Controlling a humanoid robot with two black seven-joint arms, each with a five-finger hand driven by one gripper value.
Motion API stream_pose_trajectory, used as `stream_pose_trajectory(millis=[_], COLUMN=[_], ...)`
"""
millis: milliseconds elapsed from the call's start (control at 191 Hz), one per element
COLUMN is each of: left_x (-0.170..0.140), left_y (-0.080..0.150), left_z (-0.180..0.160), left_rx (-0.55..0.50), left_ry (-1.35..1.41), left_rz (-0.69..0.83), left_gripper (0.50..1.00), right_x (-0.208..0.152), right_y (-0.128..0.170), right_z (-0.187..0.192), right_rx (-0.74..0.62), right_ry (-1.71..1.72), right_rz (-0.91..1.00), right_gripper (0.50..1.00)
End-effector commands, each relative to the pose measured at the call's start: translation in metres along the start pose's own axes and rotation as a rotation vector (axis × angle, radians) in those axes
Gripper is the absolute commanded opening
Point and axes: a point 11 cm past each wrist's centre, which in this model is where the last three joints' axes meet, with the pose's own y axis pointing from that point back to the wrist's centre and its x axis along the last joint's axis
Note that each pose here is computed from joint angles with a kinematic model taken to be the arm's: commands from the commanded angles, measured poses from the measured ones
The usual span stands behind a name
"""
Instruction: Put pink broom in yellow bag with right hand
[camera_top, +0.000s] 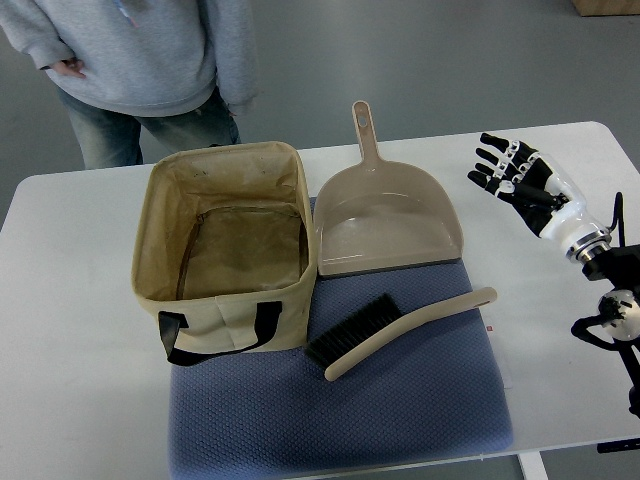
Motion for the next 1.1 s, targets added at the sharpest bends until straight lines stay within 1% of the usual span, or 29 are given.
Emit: stream_pose_trajectory(millis=[0,519,1096], left_x=[0.001,0.001,0.000], left_y=[0.000,0.000,0.000], left_z=[0.000,0.000,0.000], left_rx=[0.000,-0.002,-0.002], left_ry=[0.001,0.006,0.007], left_rz=[0.004,0.005,0.002], left_gripper=[1.000,1.000,1.000], right_x=[0.000,0.001,0.005], right_y=[0.000,0.000,-0.002], right_z=[0.000,-0.002,-0.012], right_rx=[0.000,0.006,0.020], right_ry=[0.000,-0.001,0.025], right_rz=[0.000,-0.003,-0.011], right_gripper=[0.928,0.928,0.928])
